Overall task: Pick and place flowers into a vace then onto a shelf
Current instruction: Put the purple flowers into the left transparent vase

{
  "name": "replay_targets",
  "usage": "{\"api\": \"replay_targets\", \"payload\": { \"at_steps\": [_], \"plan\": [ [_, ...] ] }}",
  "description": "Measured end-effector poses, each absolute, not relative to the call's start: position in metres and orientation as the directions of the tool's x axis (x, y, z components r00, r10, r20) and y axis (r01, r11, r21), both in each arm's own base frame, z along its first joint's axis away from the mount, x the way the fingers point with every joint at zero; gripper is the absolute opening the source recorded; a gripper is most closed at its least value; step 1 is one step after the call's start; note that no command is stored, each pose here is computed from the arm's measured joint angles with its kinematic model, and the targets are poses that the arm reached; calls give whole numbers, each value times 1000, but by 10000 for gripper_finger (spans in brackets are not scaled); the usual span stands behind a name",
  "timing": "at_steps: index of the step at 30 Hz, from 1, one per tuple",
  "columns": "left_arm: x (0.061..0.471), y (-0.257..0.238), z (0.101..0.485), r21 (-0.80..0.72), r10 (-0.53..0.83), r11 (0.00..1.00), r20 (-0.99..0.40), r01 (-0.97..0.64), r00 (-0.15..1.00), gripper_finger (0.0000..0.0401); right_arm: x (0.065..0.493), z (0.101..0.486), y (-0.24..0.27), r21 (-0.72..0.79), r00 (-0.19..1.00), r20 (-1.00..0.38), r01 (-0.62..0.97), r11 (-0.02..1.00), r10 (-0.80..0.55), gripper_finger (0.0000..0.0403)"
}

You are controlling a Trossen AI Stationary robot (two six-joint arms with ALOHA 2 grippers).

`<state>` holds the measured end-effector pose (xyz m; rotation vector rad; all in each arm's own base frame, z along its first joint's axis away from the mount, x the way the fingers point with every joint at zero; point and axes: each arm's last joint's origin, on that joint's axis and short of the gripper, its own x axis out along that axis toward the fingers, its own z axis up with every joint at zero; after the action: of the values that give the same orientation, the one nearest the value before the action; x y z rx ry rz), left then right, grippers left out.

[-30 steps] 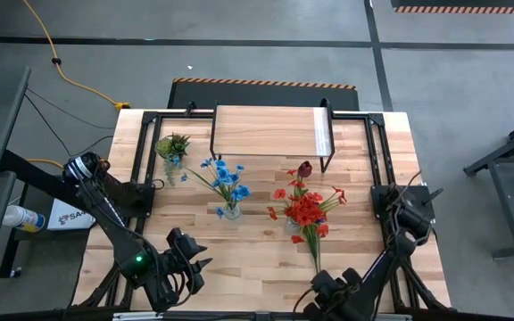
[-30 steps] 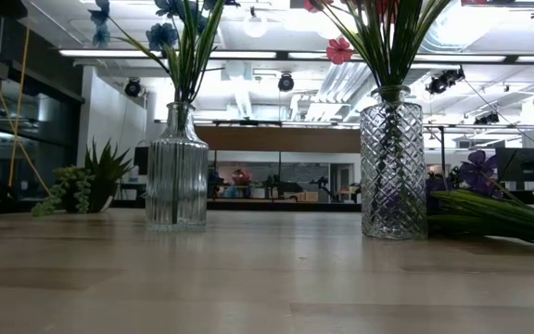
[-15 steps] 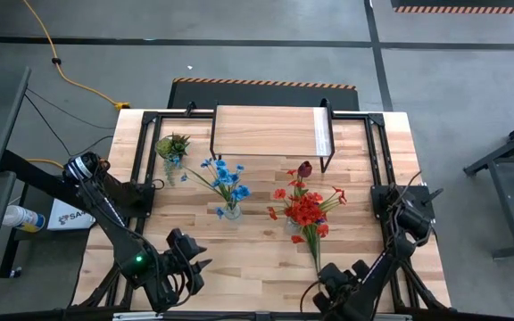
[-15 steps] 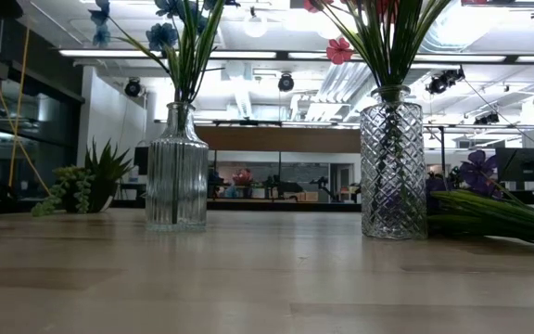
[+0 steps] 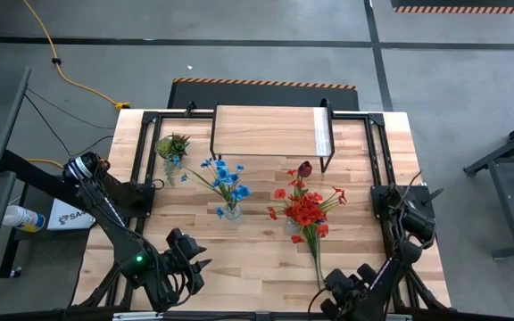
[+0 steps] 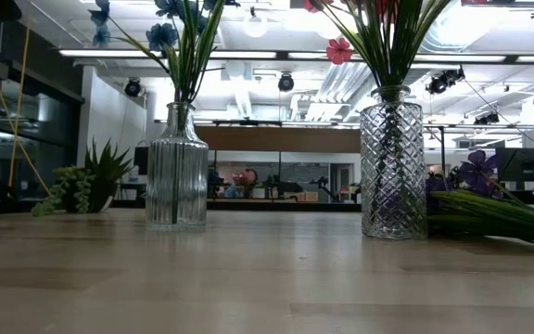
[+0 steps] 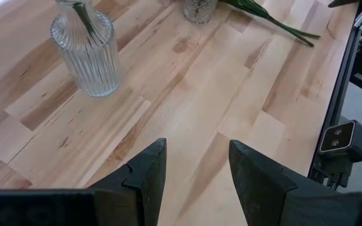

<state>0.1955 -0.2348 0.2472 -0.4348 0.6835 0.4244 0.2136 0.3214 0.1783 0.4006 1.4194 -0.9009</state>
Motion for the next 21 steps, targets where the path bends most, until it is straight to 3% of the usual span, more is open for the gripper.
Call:
{"api": "replay_targets", "payload": {
  "at_steps": [13,21],
  "plan": [
    [196,-234,248,-240,242,827,-664,-508,707,207,244,178,302,-219,3,-939,764,607,-343,90],
    [196,-234,248,-241,242,827,-663,-508,709,207,257,177,304,-118,96,-951,766,632,-294,89]
  ]
}}
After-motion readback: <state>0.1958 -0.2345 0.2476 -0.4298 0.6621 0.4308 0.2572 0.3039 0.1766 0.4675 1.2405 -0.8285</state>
